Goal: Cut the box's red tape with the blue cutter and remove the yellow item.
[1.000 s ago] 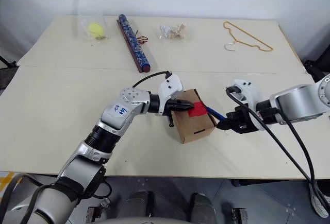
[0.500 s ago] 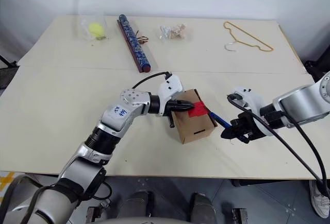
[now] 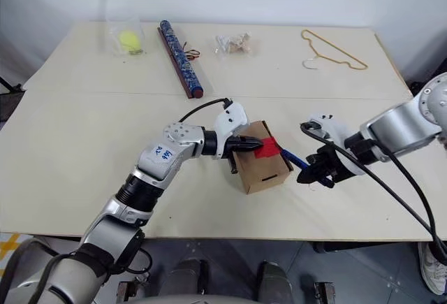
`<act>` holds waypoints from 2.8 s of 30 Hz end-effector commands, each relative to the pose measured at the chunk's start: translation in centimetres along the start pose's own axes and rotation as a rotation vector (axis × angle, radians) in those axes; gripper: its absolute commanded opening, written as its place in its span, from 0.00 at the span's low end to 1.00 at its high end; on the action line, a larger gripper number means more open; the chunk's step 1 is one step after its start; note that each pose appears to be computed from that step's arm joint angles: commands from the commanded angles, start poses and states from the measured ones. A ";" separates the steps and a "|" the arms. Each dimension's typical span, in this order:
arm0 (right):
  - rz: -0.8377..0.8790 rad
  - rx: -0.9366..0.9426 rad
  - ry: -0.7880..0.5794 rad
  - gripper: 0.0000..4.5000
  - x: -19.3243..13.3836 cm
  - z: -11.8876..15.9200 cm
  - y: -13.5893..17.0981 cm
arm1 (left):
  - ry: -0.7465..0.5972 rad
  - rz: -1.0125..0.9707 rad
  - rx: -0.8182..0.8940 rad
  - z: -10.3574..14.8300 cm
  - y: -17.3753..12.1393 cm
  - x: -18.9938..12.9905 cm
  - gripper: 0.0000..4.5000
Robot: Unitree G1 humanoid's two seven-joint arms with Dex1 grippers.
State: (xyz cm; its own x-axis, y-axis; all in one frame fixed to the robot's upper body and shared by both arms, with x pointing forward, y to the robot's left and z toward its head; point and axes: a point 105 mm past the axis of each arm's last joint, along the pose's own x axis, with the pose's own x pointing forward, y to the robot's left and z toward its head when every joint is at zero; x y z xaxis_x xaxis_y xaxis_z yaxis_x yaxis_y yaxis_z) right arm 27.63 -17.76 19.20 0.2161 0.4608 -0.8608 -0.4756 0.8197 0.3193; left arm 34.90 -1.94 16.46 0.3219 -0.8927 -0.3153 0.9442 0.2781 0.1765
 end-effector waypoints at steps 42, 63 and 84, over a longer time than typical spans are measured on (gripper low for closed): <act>0.025 -0.031 -0.323 0.02 -9.0 1.3 -1.5 | -0.170 -0.116 0.017 2.0 0.1 -3.2 0.00; -0.362 -0.279 -0.718 0.61 -3.5 -2.6 -15.6 | -0.018 0.004 0.031 -4.0 1.4 -13.3 0.00; -0.110 -0.801 -0.802 0.01 6.0 4.8 -4.2 | 0.036 0.102 -0.063 -4.9 0.7 -5.5 0.00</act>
State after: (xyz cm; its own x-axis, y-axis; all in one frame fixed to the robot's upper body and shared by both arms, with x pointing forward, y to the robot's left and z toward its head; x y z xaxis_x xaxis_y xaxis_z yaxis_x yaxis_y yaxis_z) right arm 35.70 -17.62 14.16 0.6649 0.6940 -0.2761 -0.7431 0.5773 -0.3384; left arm 34.13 5.56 13.03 0.4207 -0.8422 -0.3372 0.9065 0.4048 0.1201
